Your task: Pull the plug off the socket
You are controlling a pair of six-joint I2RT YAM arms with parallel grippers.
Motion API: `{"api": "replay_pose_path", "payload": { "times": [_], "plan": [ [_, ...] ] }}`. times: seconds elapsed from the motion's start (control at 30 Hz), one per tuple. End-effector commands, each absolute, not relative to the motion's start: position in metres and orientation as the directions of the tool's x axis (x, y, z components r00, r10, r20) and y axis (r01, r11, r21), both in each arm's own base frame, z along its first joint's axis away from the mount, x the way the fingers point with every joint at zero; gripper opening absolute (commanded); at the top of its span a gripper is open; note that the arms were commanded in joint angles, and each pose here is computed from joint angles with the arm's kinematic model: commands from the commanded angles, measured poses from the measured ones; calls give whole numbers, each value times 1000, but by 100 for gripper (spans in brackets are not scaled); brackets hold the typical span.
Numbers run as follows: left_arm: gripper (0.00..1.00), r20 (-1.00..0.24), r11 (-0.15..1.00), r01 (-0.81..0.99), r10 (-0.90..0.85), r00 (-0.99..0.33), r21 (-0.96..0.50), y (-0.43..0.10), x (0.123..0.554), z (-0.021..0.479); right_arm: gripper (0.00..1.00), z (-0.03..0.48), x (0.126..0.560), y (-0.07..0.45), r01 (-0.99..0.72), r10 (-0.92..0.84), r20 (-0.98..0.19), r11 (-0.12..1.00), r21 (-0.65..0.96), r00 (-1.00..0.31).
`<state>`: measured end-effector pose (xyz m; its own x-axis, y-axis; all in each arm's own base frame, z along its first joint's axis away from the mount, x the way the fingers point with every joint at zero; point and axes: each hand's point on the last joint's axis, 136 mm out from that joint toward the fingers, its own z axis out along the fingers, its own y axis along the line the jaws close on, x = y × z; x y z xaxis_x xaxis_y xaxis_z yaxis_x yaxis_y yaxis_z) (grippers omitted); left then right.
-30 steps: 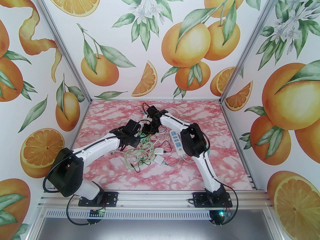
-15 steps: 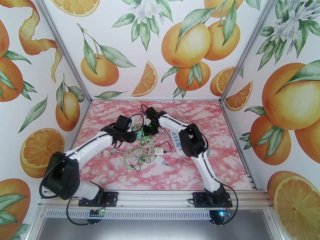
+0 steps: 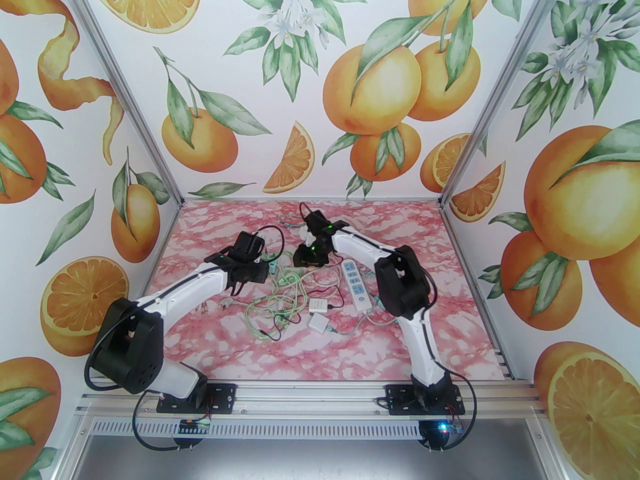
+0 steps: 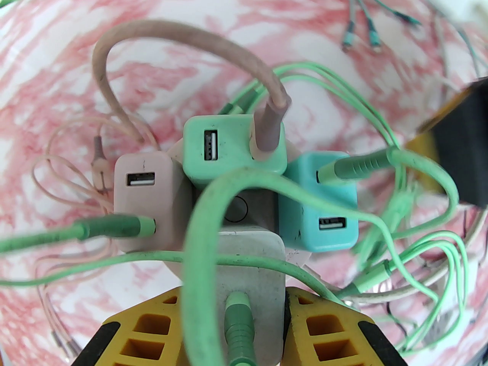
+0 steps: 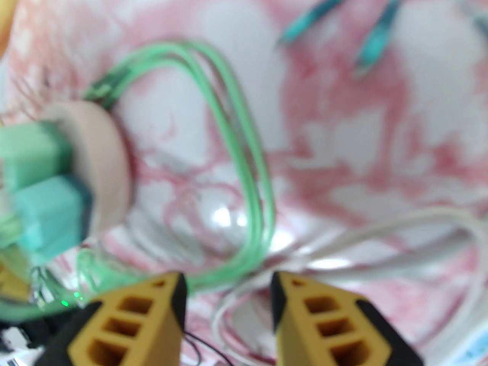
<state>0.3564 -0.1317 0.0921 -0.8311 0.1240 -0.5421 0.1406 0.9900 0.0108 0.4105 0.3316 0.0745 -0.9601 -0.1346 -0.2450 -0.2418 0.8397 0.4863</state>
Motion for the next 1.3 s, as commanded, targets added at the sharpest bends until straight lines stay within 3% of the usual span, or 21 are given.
{"api": "replay_pose_path", "payload": {
  "times": [0.0,0.27,0.37,0.53,0.67,0.8,0.9,1.1,1.27],
  "plan": [
    [0,-637,999,53,38,-770,-5,-128,389,112,44,113,407,347,-267,-100,-323,806,528,-941],
    [0,-653,997,72,39,-756,-24,-134,403,115,52,92,378,383,-295,-164,-272,775,559,-948],
    [0,-649,998,67,54,-759,5,-127,400,115,56,71,382,386,-287,-185,-244,819,498,-952],
    [0,-617,997,-34,17,-787,71,-84,388,113,64,45,384,377,-286,-203,-228,857,428,-952],
    [0,-618,985,-142,-51,-784,99,-44,381,121,65,30,377,364,-299,-233,-210,879,372,-949],
    [0,-624,989,-138,-73,-778,56,-39,386,124,69,20,367,346,-316,-265,-196,896,311,-944],
    [0,-613,994,-107,-85,-786,0,-54,389,118,69,18,363,327,-296,-250,-188,912,284,-950],
    [0,-612,999,-12,-28,-790,-31,-102,390,111,57,8,359,258,-170,-143,-150,967,187,-978],
    [0,-613,995,86,39,-789,-48,-146,388,114,53,18,366,210,-91,-71,-179,990,104,-981]
  ]
}}
